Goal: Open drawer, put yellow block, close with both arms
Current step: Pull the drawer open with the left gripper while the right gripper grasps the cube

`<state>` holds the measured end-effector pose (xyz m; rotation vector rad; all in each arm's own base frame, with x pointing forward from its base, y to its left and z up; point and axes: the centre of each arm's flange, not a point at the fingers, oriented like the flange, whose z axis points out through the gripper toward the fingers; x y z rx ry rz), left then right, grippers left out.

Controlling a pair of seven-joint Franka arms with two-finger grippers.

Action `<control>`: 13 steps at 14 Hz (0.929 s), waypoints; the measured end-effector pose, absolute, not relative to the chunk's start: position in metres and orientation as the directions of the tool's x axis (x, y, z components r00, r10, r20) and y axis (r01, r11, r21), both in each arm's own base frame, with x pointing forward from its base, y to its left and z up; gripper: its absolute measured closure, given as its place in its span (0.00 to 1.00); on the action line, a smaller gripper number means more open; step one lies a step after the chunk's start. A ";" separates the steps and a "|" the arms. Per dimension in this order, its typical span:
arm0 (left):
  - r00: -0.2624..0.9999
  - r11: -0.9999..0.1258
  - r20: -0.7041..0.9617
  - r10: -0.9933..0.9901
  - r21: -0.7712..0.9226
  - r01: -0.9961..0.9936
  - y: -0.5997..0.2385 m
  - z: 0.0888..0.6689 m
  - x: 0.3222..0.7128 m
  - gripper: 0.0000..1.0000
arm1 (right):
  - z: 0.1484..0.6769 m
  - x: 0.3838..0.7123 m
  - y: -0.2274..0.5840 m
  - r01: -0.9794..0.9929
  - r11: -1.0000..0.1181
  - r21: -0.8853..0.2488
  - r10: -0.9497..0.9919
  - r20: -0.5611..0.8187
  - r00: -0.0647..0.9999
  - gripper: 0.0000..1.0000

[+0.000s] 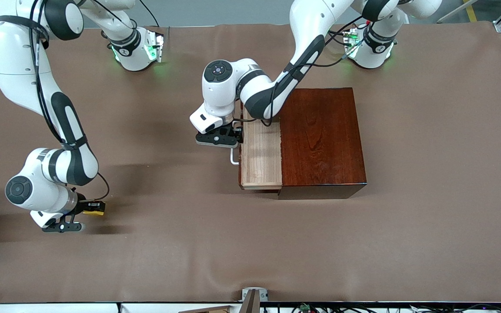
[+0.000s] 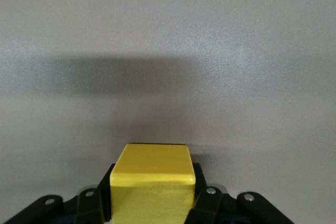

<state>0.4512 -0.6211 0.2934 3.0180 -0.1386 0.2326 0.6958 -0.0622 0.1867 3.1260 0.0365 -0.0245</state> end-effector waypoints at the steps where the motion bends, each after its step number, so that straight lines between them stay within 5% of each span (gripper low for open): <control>1: 0.983 -0.987 0.165 -0.078 0.130 -0.100 -0.624 0.295 0.451 0.00 | 0.186 0.695 -0.062 0.023 -1.000 0.015 0.023 -0.017 1.000 0.39; 9: 0.987 -0.979 0.155 -0.053 0.189 -0.082 -0.632 0.306 0.449 0.00 | 0.189 0.696 -0.061 0.066 -0.998 0.013 0.066 -0.020 0.998 0.44; 13: 0.989 -0.987 0.143 0.021 0.161 -0.003 -0.606 0.375 0.474 0.00 | 0.206 0.701 -0.066 0.230 -0.973 0.011 0.230 -0.029 0.973 0.44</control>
